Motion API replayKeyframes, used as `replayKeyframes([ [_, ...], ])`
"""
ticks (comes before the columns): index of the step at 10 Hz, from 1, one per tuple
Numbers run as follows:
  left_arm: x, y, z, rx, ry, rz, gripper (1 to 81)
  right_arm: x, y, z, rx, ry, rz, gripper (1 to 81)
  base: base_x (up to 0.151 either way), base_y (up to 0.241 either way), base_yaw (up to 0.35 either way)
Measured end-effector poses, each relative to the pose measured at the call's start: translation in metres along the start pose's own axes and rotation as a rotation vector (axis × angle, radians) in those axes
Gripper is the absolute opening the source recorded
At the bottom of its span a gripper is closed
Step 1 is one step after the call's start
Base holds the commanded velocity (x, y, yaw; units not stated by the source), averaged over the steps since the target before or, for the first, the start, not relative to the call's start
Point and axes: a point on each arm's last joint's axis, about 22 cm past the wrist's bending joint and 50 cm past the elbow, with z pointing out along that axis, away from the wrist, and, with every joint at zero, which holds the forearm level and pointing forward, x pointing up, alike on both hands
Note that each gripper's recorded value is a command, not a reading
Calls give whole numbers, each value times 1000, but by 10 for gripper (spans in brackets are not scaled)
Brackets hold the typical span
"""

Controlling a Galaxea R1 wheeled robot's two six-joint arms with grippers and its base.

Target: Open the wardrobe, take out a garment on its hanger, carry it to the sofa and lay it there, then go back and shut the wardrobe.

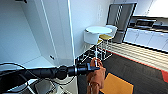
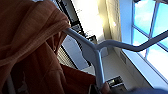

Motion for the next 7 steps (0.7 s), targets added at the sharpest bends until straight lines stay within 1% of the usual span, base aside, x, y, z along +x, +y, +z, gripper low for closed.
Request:
replayKeyframes([
  [7,-1,1,-1,-2,-3,7,10,-2,-6,2,7,0,0,811,0,0,-199],
])
